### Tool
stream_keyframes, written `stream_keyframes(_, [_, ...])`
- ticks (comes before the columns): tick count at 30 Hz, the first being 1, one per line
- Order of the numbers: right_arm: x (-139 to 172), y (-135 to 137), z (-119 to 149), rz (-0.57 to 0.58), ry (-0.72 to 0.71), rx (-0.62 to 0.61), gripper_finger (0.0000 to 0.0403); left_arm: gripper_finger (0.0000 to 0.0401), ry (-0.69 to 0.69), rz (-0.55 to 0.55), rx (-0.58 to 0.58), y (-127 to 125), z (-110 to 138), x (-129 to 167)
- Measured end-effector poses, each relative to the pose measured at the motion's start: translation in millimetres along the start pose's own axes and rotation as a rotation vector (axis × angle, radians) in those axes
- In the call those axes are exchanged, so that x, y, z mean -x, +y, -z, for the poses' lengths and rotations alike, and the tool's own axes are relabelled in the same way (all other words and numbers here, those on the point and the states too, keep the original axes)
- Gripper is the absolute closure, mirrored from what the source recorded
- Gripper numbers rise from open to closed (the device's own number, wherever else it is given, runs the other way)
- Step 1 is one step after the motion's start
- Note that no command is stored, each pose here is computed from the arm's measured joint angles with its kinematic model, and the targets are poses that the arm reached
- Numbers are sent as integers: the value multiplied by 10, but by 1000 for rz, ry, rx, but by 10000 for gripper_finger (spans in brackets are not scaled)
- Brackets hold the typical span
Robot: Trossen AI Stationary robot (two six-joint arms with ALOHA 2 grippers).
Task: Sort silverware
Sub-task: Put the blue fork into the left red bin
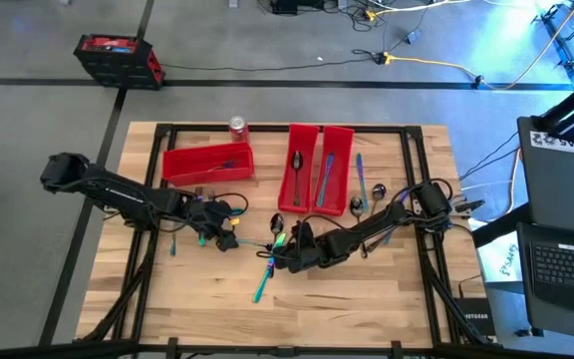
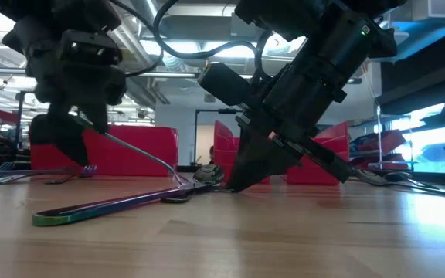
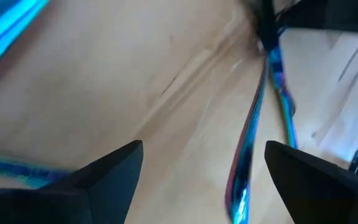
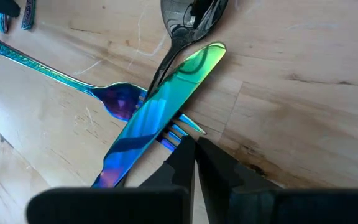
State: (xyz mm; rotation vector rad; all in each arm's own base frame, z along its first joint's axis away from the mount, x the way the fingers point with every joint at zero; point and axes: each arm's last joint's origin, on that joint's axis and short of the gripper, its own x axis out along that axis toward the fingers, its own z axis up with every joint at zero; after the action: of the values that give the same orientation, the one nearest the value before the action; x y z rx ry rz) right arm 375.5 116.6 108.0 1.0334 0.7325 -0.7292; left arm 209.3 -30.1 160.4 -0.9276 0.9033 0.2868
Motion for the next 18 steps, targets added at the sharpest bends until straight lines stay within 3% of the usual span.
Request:
stream_keyframes(13, [-1, 0, -3, 0, 0, 10, 403, 90, -9, 33, -4, -39, 5, 0])
stream_keyframes(18, [-1, 0, -2, 0, 1, 17, 403, 150, -4, 35, -4, -50, 21, -1])
